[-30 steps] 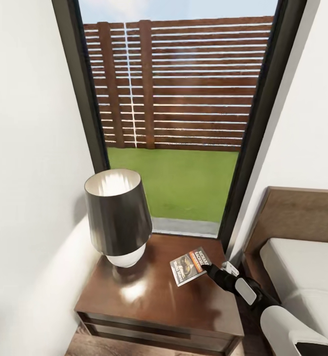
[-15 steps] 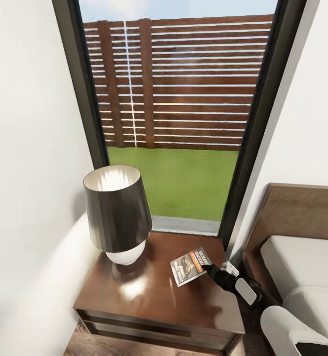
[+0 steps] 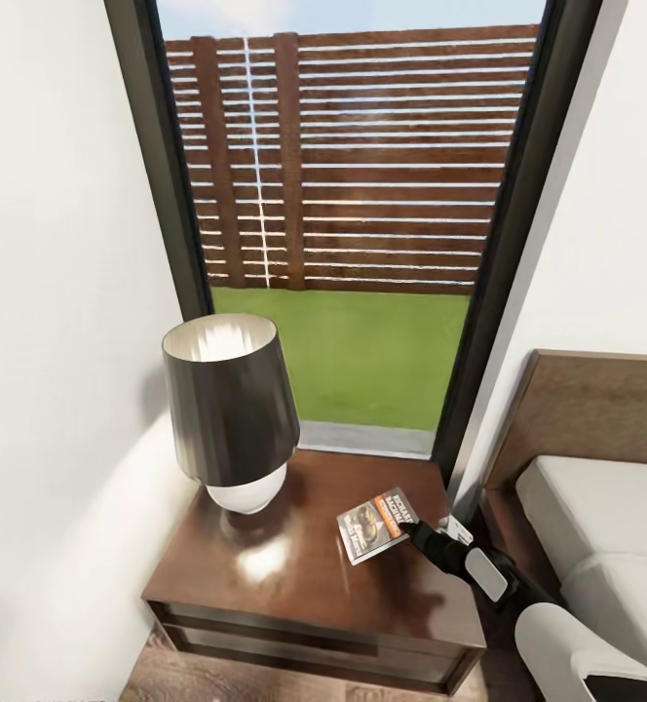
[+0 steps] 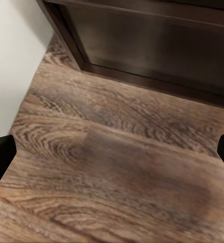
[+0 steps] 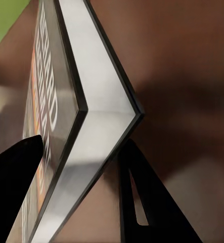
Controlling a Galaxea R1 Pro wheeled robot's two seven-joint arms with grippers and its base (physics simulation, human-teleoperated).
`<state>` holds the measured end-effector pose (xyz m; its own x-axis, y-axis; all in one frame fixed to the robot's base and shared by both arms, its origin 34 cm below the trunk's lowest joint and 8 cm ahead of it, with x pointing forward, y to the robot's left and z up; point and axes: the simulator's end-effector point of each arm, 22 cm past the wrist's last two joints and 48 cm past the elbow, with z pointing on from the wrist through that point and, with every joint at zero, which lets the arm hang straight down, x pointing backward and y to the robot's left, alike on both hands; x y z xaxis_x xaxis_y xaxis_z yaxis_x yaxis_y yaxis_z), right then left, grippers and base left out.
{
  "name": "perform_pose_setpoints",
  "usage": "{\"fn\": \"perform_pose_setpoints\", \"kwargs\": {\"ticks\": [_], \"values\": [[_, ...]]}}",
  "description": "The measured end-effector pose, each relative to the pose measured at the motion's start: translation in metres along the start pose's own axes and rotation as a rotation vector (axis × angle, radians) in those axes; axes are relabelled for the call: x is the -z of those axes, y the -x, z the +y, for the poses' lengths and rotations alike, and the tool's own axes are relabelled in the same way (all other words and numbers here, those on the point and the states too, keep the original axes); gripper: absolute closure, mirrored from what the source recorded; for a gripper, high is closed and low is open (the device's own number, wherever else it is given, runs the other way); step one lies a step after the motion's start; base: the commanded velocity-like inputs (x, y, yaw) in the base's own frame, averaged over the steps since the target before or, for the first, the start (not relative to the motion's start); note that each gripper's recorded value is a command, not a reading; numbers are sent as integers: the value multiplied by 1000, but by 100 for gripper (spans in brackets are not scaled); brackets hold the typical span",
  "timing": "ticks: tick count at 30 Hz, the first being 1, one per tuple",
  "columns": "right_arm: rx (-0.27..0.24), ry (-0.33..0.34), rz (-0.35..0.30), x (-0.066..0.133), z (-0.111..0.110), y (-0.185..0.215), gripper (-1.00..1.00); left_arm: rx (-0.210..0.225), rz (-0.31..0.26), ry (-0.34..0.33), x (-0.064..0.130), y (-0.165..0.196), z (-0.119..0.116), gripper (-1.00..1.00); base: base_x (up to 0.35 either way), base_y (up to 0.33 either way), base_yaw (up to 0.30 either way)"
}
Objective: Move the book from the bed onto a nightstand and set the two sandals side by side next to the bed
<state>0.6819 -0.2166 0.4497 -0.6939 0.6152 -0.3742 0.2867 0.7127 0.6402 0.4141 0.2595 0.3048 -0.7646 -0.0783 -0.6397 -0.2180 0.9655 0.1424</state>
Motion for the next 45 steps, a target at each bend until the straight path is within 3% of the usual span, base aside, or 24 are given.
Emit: {"fn": "perform_pose_setpoints", "kwargs": {"ticks": [13, 18, 39, 40, 41, 45], "values": [[0, -1, 0, -15, -20, -15, 100, 0, -1, 2, -18, -23, -2, -100, 0, 0, 0], [-30, 14, -8, -20, -24, -18, 100, 0, -1, 1, -24, -31, -3, -100, 0, 0, 0], [-30, 14, -8, -20, -24, -18, 100, 0, -1, 1, -24, -31, -4, -100, 0, 0, 0], [-30, 14, -8, -20, -24, -18, -100, 0, -1, 1, -24, -31, -4, -100, 0, 0, 0], [-3, 1, -1, -20, -27, -20, -100, 0, -1, 1, -24, -31, -4, -100, 0, 0, 0], [-2, 1, -1, -20, -27, -20, -100, 1, -2, 0, -24, -31, -4, -100, 0, 0, 0]]}}
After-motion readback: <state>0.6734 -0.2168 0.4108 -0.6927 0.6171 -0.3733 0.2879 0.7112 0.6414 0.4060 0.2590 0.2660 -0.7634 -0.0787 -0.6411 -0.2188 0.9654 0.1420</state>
